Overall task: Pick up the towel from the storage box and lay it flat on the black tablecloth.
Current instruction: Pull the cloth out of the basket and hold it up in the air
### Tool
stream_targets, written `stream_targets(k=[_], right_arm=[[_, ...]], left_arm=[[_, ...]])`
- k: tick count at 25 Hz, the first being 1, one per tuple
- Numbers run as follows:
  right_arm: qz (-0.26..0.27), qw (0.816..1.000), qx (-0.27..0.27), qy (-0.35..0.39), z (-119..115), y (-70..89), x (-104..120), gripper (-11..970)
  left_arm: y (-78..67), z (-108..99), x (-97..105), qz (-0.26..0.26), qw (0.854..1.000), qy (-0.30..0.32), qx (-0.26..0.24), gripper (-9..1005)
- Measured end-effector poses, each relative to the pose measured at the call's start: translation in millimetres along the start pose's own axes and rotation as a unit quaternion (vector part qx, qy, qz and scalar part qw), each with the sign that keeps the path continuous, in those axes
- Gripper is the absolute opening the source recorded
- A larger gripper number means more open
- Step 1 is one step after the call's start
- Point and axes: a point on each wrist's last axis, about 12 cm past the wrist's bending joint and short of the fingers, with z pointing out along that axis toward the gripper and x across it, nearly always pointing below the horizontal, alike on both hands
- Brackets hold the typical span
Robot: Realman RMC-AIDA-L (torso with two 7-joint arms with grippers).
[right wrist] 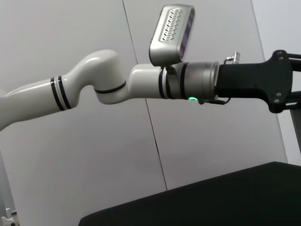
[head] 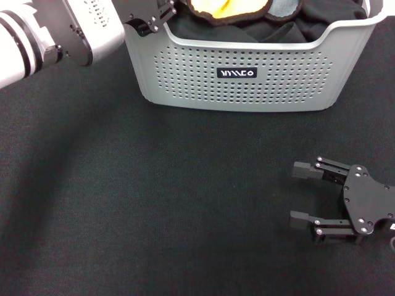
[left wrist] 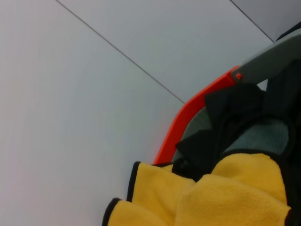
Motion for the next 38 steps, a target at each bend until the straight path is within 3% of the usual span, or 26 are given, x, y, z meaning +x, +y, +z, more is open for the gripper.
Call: stream_targets(k=[6,16,27,32,38], right_arm=[[-0.007,1.000,-0.001,0.000,0.4,-0.4,-0.3,853],[-0.013,1.000,-0.003,0.002,1.2,-0.8,-0.7,853],[-0.010,1.000,-0.001,0.000,-0.2,1.8,1.4,853],[-0.009,1.000,-0.001,0.000,-0.6,2.6,2.1,853],[-0.008,1.000,-0.001,0.000,-1.6,3.9,3.0,853]], left_arm=[[-2.9,-2.5,-10.7,0.027,0.999,0.018,0.015,403],[-0.6,6.4,-9.1,0.055,0.996,0.072,0.019,405],[-6.7,14.0,-21.5,0.069,0.996,0.058,0.027,374],[-10.9,16.5,-24.5,0.042,0.997,0.051,0.028,143],[-15.3,17.2,-30.8,-0.012,0.999,0.027,-0.019,18]])
